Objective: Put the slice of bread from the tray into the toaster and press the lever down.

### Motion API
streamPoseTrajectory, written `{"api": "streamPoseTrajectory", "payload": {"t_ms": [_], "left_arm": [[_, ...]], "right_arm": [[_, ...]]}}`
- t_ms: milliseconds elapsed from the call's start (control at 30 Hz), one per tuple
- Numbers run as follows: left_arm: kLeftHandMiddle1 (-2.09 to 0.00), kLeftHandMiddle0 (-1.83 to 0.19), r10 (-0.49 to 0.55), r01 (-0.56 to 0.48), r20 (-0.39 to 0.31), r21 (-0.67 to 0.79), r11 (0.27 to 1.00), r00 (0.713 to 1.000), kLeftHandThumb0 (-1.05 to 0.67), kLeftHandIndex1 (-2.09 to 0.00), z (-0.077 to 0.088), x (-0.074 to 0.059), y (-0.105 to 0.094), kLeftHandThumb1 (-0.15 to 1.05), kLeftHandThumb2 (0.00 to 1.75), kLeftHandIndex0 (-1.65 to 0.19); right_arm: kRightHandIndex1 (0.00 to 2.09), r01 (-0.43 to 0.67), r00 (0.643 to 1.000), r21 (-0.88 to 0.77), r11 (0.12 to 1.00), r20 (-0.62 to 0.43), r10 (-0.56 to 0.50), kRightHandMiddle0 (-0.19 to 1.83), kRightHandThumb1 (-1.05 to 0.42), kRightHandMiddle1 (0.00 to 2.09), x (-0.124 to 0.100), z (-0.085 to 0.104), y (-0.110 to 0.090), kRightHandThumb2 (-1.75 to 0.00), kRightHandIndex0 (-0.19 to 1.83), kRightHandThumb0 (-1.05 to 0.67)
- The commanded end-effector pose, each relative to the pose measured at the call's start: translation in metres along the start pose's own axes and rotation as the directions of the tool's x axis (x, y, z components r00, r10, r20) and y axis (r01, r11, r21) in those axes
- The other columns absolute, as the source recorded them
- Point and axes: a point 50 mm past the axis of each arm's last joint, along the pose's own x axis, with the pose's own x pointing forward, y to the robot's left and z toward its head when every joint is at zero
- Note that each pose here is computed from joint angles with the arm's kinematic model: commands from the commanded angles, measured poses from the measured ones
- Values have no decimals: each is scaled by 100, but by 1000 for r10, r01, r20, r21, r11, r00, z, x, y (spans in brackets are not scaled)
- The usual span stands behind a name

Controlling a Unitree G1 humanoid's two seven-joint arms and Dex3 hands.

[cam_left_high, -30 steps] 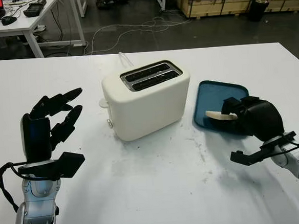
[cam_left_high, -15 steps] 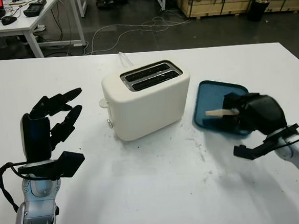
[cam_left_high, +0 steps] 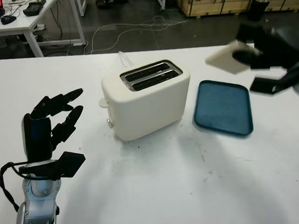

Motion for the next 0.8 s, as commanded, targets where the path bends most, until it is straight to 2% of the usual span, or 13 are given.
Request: {"api": "streamPoseTrajectory", "payload": {"t_ms": [0, 200, 333, 467, 600, 767], "left_arm": [[-126, -66, -16, 15, 36, 23, 1000, 999, -28, -1, 1, 2, -1, 92, 18, -99], [-125, -67, -43, 42, 43, 43, 998, 998, -27, -2, 2, 4, -1, 92, 18, -100], [-125, -67, -59, 57, 39, 46, 997, 998, -27, -2, 4, 5, -2, 92, 17, -101], [-126, -69, -71, 68, 37, 65, 996, 997, -27, -2, 5, 5, -2, 92, 15, -101], [-152, -60, -84, 80, 45, 85, 993, 995, -27, -2, 7, 6, -1, 92, 15, -101], [-155, -57, -98, 94, 42, 95, 991, 994, -27, -1, 8, 8, 0, 92, 13, -101]], "right_arm": [[175, 26, 999, 61, 998, 39, -29, 63, -92, 175, 13, 10, -13, -48, 90, -61], [175, 52, 989, 153, 987, 131, -73, 72, -92, 175, 39, 36, -35, -43, 96, -60], [175, 26, 974, 255, 967, 212, -82, 75, -92, 175, 54, 56, -43, -38, 100, -55], [175, -63, 956, 354, 933, 289, -45, 81, -92, 175, 68, 76, -40, -40, 105, -52], [175, -142, 941, 385, 912, 337, 4, 84, -92, 175, 79, 95, -30, -43, 106, -54], [175, -231, 924, 405, 884, 376, 69, 84, -92, 175, 88, 110, -18, -46, 106, -53]]}}
